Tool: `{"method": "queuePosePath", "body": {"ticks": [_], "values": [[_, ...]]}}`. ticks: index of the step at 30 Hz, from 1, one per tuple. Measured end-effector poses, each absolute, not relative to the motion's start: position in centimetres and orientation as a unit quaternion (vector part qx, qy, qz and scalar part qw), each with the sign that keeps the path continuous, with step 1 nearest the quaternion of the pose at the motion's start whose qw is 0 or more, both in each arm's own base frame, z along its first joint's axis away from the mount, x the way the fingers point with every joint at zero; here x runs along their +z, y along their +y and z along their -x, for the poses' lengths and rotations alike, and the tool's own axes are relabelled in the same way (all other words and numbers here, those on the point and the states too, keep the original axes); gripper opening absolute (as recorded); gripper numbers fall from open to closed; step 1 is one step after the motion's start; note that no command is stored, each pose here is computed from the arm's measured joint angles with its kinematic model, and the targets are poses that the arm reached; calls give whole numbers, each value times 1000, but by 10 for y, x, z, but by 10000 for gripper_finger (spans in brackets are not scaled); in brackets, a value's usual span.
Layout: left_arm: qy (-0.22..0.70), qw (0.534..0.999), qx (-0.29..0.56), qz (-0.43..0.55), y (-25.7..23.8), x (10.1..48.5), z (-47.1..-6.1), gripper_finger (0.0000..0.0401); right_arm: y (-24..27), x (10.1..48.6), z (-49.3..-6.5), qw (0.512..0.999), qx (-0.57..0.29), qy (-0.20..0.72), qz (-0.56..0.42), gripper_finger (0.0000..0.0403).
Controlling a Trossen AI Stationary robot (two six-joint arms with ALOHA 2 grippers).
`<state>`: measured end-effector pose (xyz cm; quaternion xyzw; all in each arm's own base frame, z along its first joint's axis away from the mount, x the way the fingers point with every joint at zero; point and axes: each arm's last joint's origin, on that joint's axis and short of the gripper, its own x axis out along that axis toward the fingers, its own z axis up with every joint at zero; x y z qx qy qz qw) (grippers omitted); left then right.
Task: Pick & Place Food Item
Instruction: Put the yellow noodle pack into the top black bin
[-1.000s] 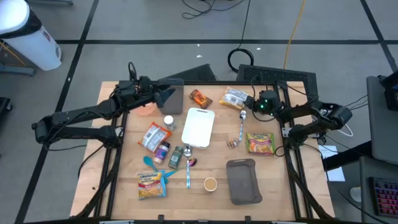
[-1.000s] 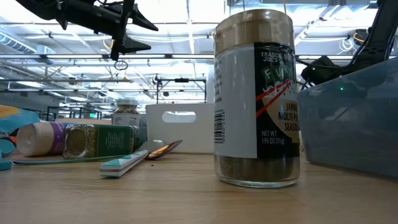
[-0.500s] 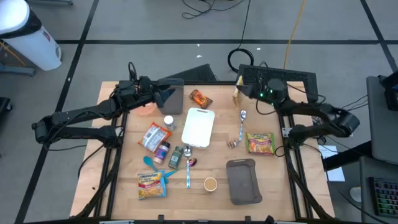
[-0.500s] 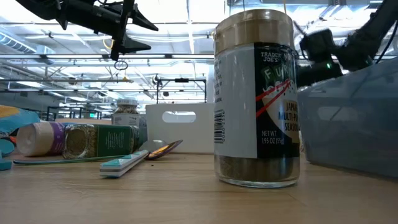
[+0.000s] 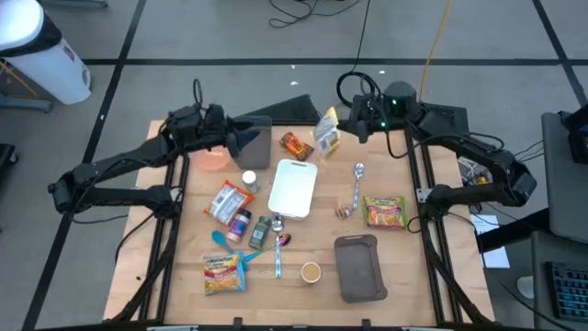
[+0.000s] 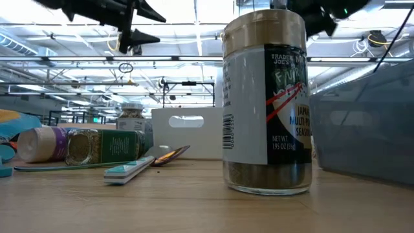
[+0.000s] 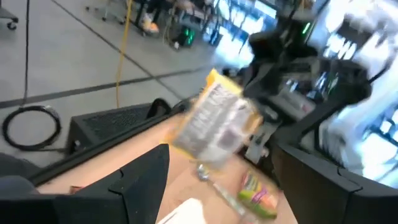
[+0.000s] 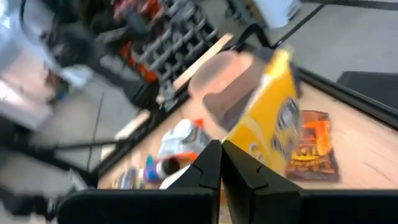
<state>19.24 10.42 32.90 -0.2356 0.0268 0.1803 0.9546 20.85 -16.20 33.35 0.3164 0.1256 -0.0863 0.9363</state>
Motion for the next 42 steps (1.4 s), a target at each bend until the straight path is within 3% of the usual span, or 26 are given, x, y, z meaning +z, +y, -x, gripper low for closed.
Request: {"method": "queuePosePath", "body": {"ticks": [7, 13, 29, 42], "values": [[105, 973, 121, 167, 118, 375, -212, 294, -145, 363, -236, 953, -26, 160, -256, 0], [128, 983, 67, 114, 133, 402, -243, 294, -123, 366, -260, 954, 44, 186, -233, 0], [181, 967, -114, 136, 139, 382, -313, 294, -81, 370, -280, 950, 131, 180, -220, 0], [157, 959, -182, 150, 116, 381, -336, 294, -80, 373, -281, 952, 135, 168, -219, 0]]}}
